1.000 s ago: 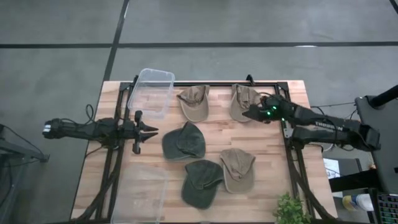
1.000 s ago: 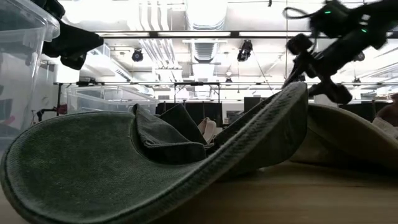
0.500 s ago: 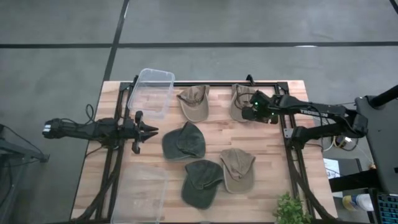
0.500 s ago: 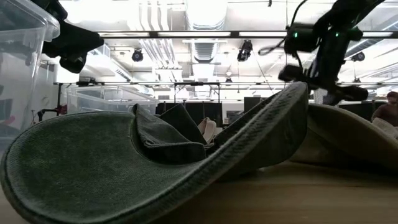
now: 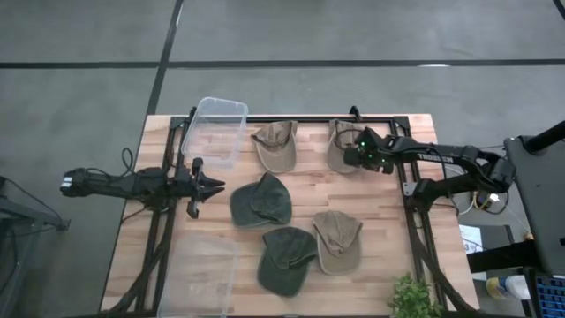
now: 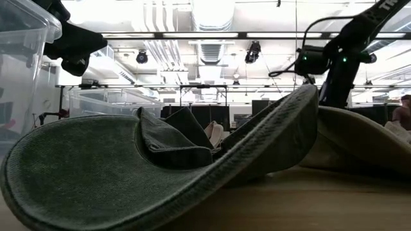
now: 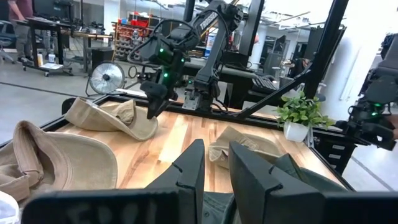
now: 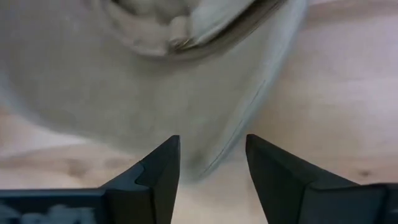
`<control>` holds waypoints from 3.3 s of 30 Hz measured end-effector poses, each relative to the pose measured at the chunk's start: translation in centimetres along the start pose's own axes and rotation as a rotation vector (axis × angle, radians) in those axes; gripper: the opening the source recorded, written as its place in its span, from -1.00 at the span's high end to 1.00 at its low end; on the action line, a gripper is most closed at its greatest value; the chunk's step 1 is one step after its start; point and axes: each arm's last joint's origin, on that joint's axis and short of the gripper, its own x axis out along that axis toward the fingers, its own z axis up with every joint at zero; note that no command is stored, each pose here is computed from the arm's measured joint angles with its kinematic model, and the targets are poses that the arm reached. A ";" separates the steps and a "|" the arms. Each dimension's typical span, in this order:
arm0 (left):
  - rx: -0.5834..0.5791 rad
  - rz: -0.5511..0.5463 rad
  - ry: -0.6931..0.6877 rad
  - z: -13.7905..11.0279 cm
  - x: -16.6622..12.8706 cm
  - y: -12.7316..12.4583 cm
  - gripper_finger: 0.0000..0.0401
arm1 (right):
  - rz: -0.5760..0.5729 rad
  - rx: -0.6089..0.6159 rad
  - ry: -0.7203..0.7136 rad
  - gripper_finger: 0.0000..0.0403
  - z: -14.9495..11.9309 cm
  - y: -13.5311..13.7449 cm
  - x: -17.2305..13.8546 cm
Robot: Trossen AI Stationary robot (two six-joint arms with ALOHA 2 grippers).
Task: Pick and place caps into container
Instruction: Put the top right brown cap into the top transparent container
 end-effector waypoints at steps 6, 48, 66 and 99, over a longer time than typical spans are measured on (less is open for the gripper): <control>0.000 0.000 0.000 0.0 0.0 0.0 0.67 | 0.068 -0.034 -0.060 0.33 0.8 -0.3 0.7; -0.315 0.116 -0.312 3.5 -0.2 0.0 0.66 | 0.724 -0.588 -0.686 0.95 -3.1 7.1 -10.6; -0.186 0.386 -0.189 7.4 4.8 -0.8 0.06 | 0.795 -0.822 -0.751 0.94 -5.9 20.5 -9.9; -0.041 0.586 -0.165 7.9 4.4 -0.4 0.06 | 0.659 -0.893 -0.854 0.94 -6.7 24.9 -9.3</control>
